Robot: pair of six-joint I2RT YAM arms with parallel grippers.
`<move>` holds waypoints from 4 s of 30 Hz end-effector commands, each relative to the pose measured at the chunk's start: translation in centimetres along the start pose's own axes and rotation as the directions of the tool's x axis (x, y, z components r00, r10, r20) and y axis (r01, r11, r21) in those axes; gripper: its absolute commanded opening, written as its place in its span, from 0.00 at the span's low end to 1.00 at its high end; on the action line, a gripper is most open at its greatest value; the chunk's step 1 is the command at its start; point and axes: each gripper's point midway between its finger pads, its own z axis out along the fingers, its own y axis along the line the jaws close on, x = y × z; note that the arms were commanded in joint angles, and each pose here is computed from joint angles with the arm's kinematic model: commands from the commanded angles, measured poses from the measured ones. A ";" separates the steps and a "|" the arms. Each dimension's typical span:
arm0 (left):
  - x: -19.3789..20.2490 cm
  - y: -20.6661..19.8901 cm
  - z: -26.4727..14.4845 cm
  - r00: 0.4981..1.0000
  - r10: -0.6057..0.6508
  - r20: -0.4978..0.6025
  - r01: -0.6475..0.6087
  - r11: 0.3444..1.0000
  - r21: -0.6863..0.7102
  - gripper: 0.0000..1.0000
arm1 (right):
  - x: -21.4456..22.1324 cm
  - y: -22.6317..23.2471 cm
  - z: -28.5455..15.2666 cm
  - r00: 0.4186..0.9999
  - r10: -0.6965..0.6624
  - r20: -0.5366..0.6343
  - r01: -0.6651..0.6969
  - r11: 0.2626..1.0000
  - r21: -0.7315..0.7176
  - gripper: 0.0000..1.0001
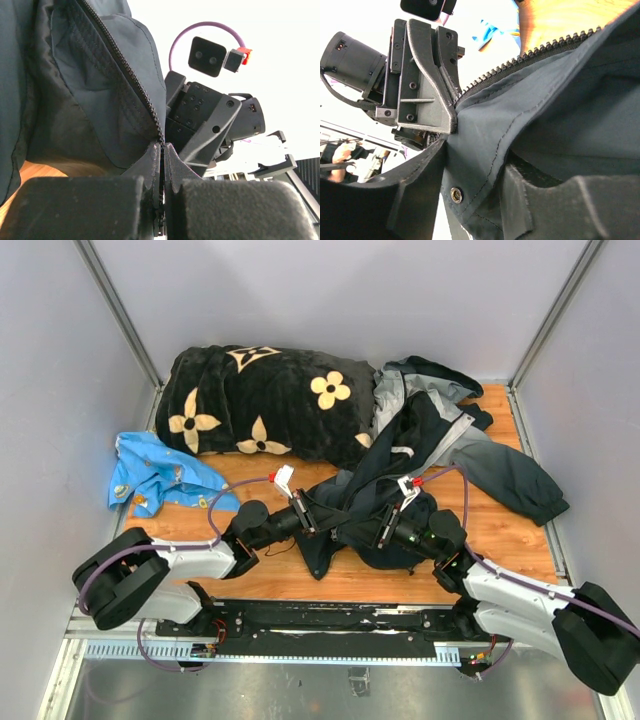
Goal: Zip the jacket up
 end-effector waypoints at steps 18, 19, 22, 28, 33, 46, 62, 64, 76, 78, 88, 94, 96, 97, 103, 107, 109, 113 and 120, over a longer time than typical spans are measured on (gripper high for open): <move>-0.8 0.6 -1.9 0.987 0.153 0.048 -0.148 0.986 -0.082 0.46 | 0.1 0.0 -1.3 0.985 -0.172 -0.012 0.172 0.985 0.023 0.01; -0.6 0.5 -2.0 0.986 0.163 0.040 -0.159 0.984 -0.078 0.48 | 0.1 -0.1 -1.3 0.984 -0.178 -0.013 0.178 0.984 0.029 0.01; 0.0 0.6 -2.2 0.984 0.180 0.002 -0.180 0.981 -0.075 0.55 | 0.2 -0.5 -1.2 0.980 -0.197 -0.024 0.197 0.979 0.042 0.01; 1.4 1.7 -2.0 0.981 0.180 -0.078 -0.187 0.979 -0.085 0.50 | 0.3 -0.8 -0.9 0.972 -0.232 -0.044 0.234 0.971 0.044 0.01; 2.8 2.8 -2.0 0.974 0.172 -0.147 -0.187 0.978 -0.093 0.39 | -0.1 -0.9 -0.7 0.963 -0.267 -0.048 0.269 0.962 0.054 0.01; 4.5 7.6 -3.1 0.940 0.196 -0.280 -0.272 0.925 -0.266 0.19 | -1.3 -0.6 -0.3 0.937 -0.346 -0.042 0.348 0.935 0.062 0.01; 3.8 7.6 -4.8 0.939 0.216 -0.268 -0.298 0.900 -0.318 0.22 | -2.6 -1.3 -0.4 0.853 -0.522 -0.009 0.521 0.850 0.083 0.00; 3.6 6.8 -4.7 0.948 0.211 -0.238 -0.277 0.915 -0.293 0.26 | -2.6 -1.0 -0.3 0.840 -0.543 -0.002 0.542 0.838 0.067 0.01; 2.0 4.4 -4.0 0.984 0.156 -0.089 -0.172 0.960 -0.222 0.44 | -2.9 -1.0 -0.1 0.761 -0.648 0.019 0.647 0.761 0.041 0.01; 1.7 4.1 -3.8 0.988 0.143 -0.063 -0.153 0.966 -0.209 0.45 | -3.0 -1.1 -0.2 0.754 -0.656 0.021 0.655 0.754 0.045 0.01; 0.8 2.9 -2.2 0.989 0.144 -0.026 -0.146 0.975 -0.168 0.45 | -2.8 -1.0 -0.1 0.753 -0.658 0.019 0.657 0.753 0.030 0.01; 0.7 3.2 -1.5 0.989 0.145 -0.032 -0.148 0.974 -0.172 0.39 | -3.0 -0.7 -0.1 0.748 -0.663 0.031 0.663 0.749 0.025 0.01; 0.7 3.0 -1.4 0.989 0.146 -0.029 -0.148 0.975 -0.165 0.36 | -2.9 -0.6 0.0 0.748 -0.663 0.030 0.663 0.748 0.020 0.01; 0.6 3.1 -1.4 0.989 0.147 -0.028 -0.150 0.975 -0.165 0.35 | -2.9 -0.6 0.0 0.747 -0.664 0.030 0.664 0.748 0.018 0.01; 0.4 2.8 -1.2 0.987 0.160 -0.022 -0.161 0.974 -0.157 0.28 | -2.8 -0.5 0.2 0.749 -0.662 0.027 0.662 0.749 0.006 0.01; 0.6 2.9 -1.1 0.986 0.163 -0.033 -0.166 0.973 -0.157 0.17 | -2.8 -0.5 0.1 0.749 -0.662 0.029 0.663 0.749 0.009 0.01; 0.9 3.1 -1.2 0.986 0.161 -0.045 -0.166 0.973 -0.159 0.10 | -3.0 -0.6 0.0 0.747 -0.664 0.034 0.664 0.748 0.019 0.01; 1.5 3.9 -1.7 0.987 0.146 -0.069 -0.156 0.972 -0.174 0.01 | -3.6 -0.7 -0.1 0.737 -0.675 0.048 0.673 0.738 0.049 0.01; 2.6 5.5 -2.8 0.988 0.117 -0.102 -0.137 0.967 -0.215 0.00 | -4.8 -0.6 -0.5 0.716 -0.693 0.079 0.687 0.720 0.097 0.01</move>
